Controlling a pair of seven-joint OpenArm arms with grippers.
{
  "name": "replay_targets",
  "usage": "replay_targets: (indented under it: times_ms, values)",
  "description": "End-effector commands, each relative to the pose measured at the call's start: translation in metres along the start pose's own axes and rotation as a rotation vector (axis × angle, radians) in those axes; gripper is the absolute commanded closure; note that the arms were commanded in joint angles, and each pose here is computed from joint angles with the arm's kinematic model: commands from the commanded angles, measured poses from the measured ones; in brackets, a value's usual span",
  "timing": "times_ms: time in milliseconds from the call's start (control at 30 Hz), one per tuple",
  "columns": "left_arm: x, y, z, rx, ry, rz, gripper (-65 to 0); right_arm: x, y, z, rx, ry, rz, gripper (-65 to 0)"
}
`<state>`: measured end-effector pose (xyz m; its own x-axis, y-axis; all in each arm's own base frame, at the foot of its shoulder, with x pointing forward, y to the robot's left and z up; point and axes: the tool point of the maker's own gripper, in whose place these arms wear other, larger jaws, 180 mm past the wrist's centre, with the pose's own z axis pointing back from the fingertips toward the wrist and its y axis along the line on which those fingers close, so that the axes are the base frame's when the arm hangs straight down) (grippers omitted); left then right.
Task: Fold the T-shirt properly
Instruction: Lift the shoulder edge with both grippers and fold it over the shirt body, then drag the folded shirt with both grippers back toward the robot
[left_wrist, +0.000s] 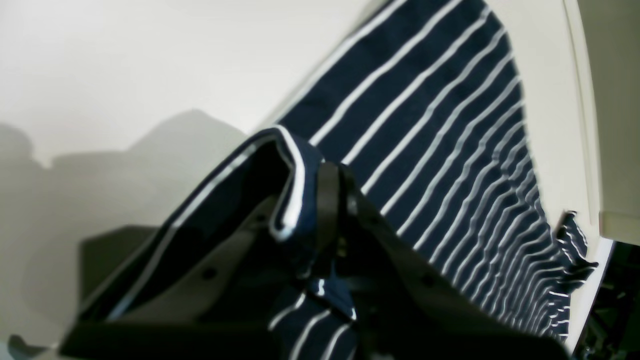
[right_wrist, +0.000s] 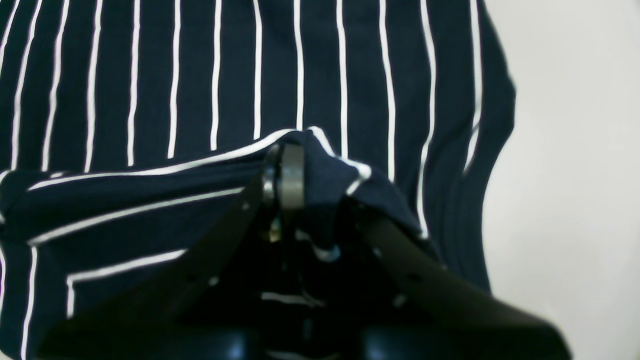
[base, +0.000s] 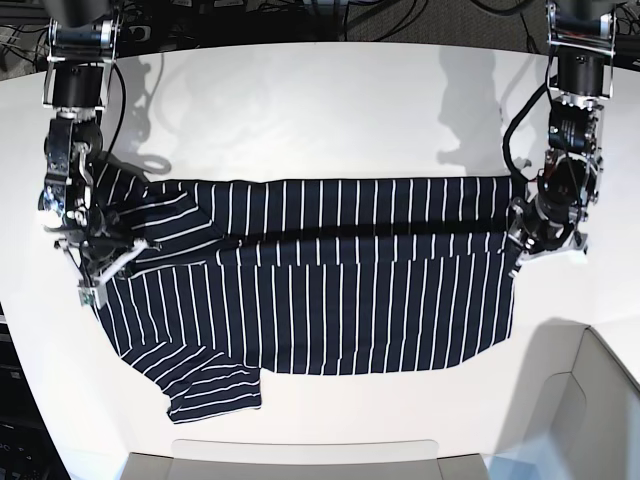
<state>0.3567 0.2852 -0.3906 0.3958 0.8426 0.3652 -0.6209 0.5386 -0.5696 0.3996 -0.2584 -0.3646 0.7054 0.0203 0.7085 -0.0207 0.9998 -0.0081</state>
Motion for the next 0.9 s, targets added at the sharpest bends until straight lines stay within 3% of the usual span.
replay_targets:
  times_ms: [0, 200, 233, 367, 500, 633, 867]
  values:
    - [0.02, -0.009, 0.005, -0.01, -0.051, -0.024, 0.0, 0.027, -0.009, 0.003, -0.024, -0.064, 0.01, 0.0]
    - [0.009, -0.025, -0.001, -0.019, -0.022, -0.059, 0.0, 0.022, -0.007, -0.016, -0.015, -0.069, -0.004, 0.0]
    - [0.006, -0.025, -0.002, -0.016, -0.012, -0.066, -4.0, 0.021, -0.007, -0.019, -0.015, -0.062, -0.006, -0.6]
    - [0.005, -0.027, 0.0, -0.02, -0.013, -0.078, -17.1, 0.026, -0.009, -0.019, -0.019, -0.071, -0.014, -17.7]
    - [0.009, -0.05, 0.012, -0.079, -0.038, -0.105, -19.3, 0.041, -0.004, -0.009, -0.013, -0.117, 0.009, -29.5]
    - [0.017, -0.049, 0.029, -0.111, -0.083, -0.084, -16.9, 0.052, -0.002, 0.01, -0.014, -0.184, 0.035, -29.6]
    - [0.016, -0.043, 0.041, -0.133, -0.11, -0.031, -15.8, 0.064, -0.016, 0.044, -0.05, -0.296, -0.029, -29.6]
